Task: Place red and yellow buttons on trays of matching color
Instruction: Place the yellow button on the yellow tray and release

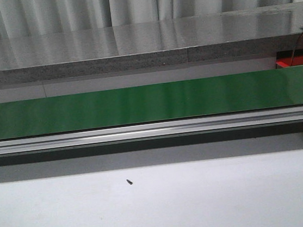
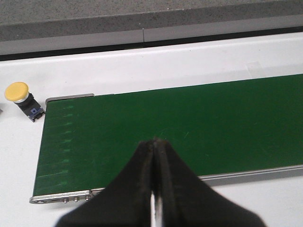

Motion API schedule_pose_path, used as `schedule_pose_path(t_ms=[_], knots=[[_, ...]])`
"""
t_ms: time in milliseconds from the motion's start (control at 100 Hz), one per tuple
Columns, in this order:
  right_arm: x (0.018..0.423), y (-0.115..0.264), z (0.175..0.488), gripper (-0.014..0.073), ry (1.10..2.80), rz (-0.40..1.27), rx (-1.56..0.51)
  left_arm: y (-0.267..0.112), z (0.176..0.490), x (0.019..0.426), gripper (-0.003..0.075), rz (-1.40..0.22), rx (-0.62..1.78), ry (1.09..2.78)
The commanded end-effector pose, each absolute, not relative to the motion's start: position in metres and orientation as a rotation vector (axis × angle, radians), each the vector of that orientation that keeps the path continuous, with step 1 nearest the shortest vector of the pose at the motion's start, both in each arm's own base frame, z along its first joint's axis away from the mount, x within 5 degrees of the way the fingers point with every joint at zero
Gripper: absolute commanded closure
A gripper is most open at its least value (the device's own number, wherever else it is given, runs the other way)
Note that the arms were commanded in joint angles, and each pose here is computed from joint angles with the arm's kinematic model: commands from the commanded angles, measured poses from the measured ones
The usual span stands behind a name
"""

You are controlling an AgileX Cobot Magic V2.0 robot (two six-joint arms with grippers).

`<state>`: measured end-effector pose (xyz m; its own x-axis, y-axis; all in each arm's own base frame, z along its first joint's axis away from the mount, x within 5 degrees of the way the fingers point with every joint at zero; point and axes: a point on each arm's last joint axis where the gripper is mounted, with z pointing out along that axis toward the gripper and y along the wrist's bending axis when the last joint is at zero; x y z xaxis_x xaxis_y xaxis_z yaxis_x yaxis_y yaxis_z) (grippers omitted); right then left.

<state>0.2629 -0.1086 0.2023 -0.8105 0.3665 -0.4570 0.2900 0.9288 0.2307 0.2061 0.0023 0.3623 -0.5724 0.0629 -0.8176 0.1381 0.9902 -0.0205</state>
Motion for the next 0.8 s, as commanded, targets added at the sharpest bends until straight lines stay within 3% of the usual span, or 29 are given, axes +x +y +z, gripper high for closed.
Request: schedule_pose_path(t_ms=[0,470,660,790], knots=[[0.269,-0.113,0.21,0.0285,2.516,0.187,0.475,0.001,0.379,0.205,0.074,-0.102,0.12,2.08],[0.271,-0.11,0.198,0.028,2.563,0.25,0.49,0.001,0.379,0.205,0.074,-0.101,0.119,2.078],[0.269,-0.108,0.201,0.0118,2.569,0.268,0.481,0.001,0.379,0.205,0.074,-0.101,0.119,2.078],[0.267,-0.107,0.209,0.0069,2.546,0.256,0.47,0.001,0.379,0.205,0.074,-0.101,0.119,2.078]])
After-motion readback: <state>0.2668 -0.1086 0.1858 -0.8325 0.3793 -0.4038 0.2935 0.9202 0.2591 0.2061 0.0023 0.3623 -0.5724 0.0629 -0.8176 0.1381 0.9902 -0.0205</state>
